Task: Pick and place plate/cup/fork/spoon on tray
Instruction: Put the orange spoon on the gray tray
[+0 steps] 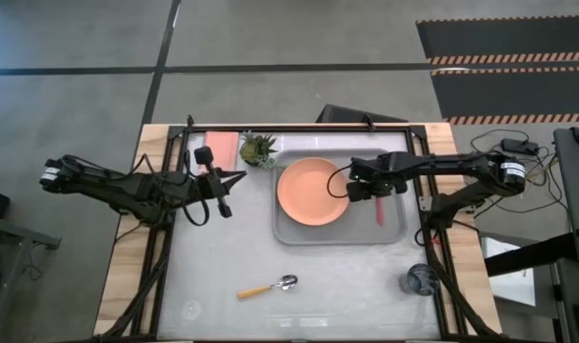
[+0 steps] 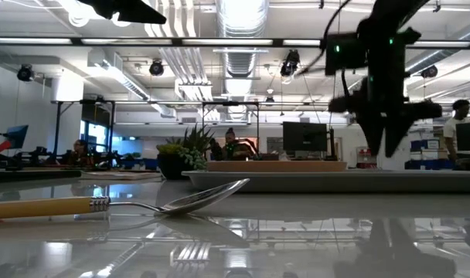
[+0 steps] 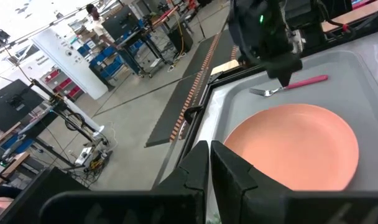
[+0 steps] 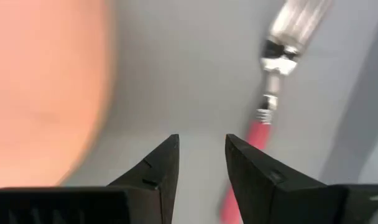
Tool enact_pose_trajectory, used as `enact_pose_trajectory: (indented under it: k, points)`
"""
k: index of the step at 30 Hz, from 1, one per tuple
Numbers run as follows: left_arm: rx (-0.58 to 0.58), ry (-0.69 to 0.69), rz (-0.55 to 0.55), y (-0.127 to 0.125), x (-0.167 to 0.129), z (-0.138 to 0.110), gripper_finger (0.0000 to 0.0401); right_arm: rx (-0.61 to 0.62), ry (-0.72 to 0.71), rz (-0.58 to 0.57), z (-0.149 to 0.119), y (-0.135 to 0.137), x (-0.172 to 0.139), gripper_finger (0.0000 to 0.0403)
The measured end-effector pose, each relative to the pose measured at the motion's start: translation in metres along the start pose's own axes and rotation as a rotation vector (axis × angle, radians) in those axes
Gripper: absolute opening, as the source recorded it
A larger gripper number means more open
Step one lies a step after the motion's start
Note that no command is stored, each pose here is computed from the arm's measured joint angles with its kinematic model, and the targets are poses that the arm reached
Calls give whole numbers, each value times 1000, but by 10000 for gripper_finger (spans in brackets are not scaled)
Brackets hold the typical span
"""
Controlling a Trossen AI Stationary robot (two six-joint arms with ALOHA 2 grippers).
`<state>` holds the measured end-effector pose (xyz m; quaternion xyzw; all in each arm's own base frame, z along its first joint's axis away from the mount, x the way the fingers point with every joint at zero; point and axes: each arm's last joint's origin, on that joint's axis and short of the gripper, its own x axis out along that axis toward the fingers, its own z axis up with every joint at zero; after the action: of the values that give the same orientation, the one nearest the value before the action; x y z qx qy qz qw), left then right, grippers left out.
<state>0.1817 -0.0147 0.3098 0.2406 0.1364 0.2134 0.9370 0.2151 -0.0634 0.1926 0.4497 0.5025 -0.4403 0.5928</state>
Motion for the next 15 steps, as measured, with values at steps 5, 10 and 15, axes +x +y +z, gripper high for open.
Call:
enact_pose_trajectory:
  k: [5, 10, 15]
  points:
    - [-24, 0, 0, 0, 0, 0, 0, -69, -155, 95, -15, 27, -35, 102]
    - [-48, 2, -2, -1, 1, 0, 0, -185, -266, 168, -43, 56, -60, 88]
    - [-81, 8, -6, -3, 2, 0, 0, -329, -331, 216, -83, 78, -70, 75]
